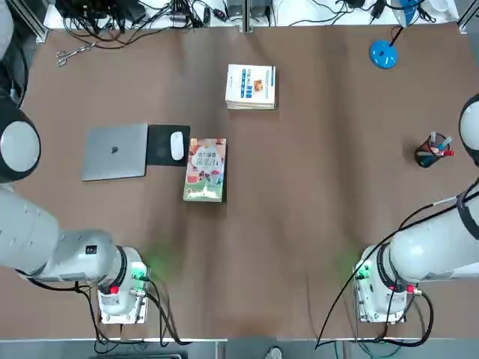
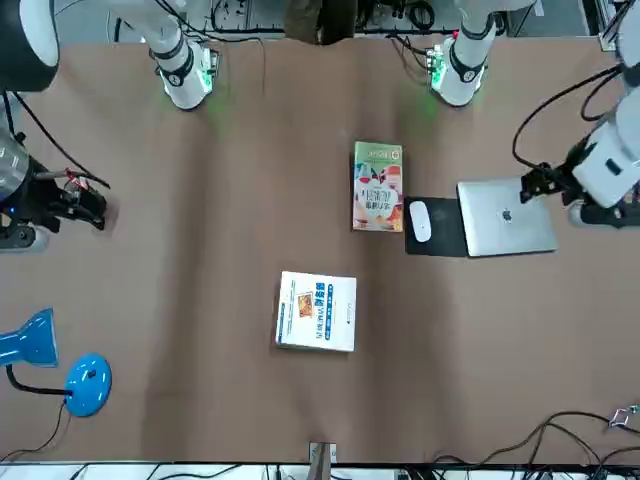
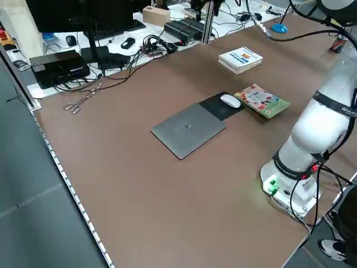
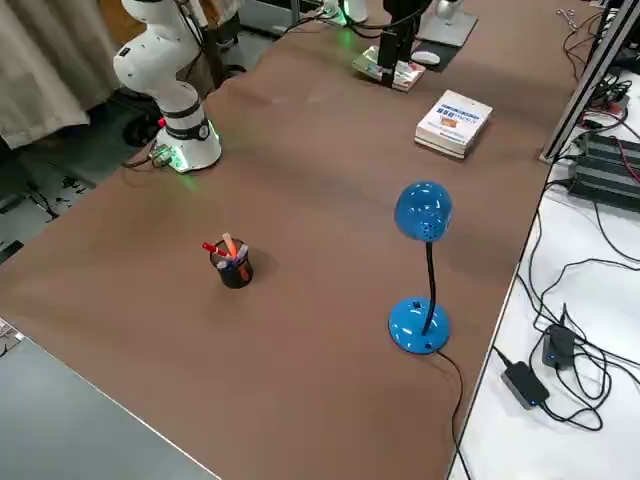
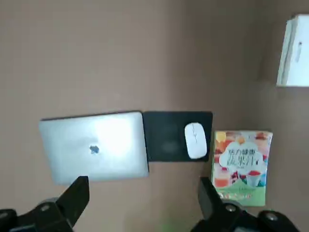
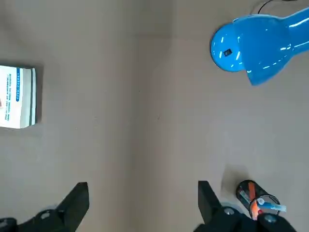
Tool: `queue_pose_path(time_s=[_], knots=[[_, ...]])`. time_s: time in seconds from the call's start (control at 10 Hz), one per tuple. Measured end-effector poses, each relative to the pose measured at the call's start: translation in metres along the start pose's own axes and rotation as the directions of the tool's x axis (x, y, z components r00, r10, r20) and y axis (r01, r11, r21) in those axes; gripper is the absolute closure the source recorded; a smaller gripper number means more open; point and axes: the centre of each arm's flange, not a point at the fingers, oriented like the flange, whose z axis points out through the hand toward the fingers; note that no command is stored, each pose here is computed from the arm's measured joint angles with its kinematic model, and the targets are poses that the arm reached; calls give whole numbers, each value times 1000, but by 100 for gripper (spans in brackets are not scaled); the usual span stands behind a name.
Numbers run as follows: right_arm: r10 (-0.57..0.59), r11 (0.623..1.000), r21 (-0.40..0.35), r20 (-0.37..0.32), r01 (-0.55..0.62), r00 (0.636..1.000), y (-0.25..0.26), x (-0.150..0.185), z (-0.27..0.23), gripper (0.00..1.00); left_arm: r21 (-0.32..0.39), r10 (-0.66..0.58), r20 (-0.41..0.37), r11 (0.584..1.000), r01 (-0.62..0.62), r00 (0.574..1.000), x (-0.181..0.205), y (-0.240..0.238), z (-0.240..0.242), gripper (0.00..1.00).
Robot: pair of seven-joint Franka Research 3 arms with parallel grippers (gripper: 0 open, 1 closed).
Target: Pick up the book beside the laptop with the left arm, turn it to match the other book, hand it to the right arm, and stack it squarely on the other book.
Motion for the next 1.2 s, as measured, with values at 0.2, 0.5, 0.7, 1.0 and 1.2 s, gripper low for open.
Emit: queue_pose_path(time_s=[0.2, 0.5, 0.7, 1.0, 1.2], knots=[[-1, 1000, 0, 0, 1, 1000, -1, 0, 0, 0, -138, -12, 62, 990, 20, 998, -16, 13, 22, 0], [-3, 1000, -3, 1, 3, 1000, -1, 0, 0, 0, -308, -66, 102, 947, 94, 993, -41, 3, 43, 0], [-4, 1000, -4, 2, 4, 1000, -2, 0, 1, 0, -380, -75, 106, 918, 110, 991, -80, 10, 105, 0], [-5, 1000, -4, 6, 6, 1000, -3, 1, 4, 0, -476, -61, 158, 870, 130, 986, -151, 5, 208, 0], [-11, 1000, -4, 9, 11, 1000, -6, 2, 5, 0, -541, -41, 151, 833, 117, 988, -182, -5, 266, 0]])
